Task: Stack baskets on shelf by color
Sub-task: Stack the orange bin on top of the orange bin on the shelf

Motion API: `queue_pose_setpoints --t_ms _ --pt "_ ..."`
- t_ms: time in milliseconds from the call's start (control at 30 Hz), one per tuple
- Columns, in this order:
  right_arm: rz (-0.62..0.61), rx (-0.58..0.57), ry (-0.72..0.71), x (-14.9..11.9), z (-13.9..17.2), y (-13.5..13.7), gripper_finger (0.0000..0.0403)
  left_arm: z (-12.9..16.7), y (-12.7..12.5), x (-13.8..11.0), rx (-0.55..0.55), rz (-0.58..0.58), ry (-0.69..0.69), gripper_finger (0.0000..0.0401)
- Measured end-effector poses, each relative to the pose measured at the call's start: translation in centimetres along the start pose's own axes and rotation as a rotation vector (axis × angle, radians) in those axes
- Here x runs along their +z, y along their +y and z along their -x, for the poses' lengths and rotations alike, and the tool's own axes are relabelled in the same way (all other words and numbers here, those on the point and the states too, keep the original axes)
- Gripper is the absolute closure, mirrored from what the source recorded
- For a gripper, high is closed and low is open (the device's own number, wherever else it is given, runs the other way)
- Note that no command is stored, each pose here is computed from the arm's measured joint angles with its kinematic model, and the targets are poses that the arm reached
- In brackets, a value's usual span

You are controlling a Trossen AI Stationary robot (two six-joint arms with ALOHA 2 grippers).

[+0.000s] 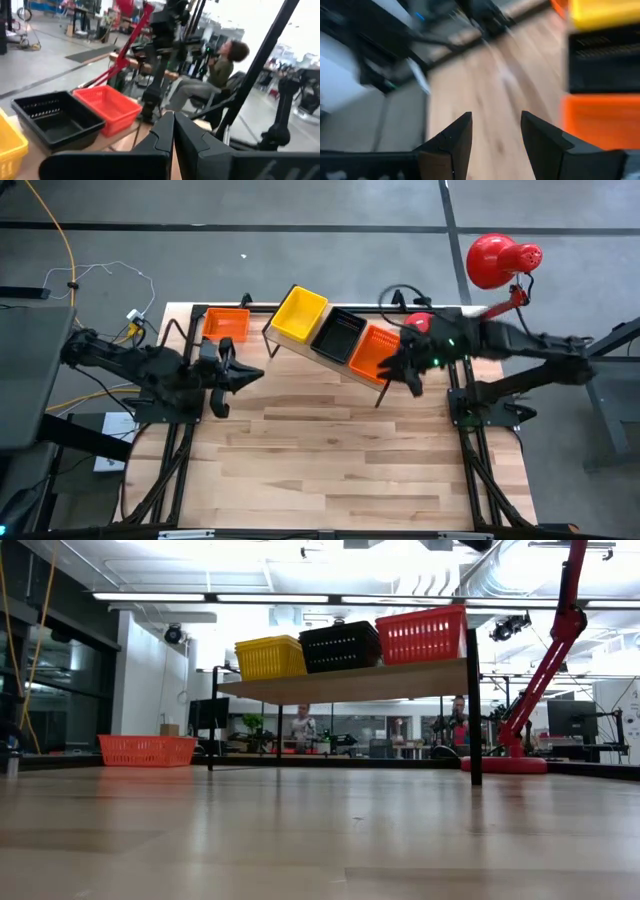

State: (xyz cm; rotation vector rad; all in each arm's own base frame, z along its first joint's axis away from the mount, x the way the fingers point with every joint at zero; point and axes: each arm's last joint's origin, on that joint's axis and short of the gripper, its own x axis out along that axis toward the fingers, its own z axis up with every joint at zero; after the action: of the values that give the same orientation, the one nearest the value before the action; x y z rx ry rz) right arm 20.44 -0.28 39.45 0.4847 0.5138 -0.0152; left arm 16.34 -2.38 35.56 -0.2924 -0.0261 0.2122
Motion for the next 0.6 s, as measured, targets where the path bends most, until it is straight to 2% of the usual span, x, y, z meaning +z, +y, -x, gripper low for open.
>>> queue_pose_setpoints --t_ms 133,233,300,400,500,600 --pt "0.031 0.109 -0.188 -1.8 -1.3 1.4 0.0249 -0.3 1.0 0.1 -0.043 -0.013 0.035 0.0401" --pt "0.099 0.119 -0.29 -2.8 -2.5 2.1 0.0249 -0.5 1.4 0.6 -0.115 -0.021 0.014 0.0401" --pt "0.146 0.115 -0.308 -3.4 -3.4 2.4 0.0249 -0.6 1.8 0.8 -0.121 -0.021 0.007 0.0401" --pt "0.161 0.1 -0.285 -4.0 -4.2 2.5 0.0249 -0.8 2.3 1.0 -0.079 -0.021 -0.002 0.0401" --pt "0.129 0.103 -0.272 -4.1 -4.5 2.5 0.0249 -0.8 2.9 1.0 0.009 0.002 -0.008 0.0397" --pt "0.115 0.105 -0.273 -4.1 -4.5 2.5 0.025 -0.6 4.6 1.1 0.18 -0.008 0.091 0.0378"
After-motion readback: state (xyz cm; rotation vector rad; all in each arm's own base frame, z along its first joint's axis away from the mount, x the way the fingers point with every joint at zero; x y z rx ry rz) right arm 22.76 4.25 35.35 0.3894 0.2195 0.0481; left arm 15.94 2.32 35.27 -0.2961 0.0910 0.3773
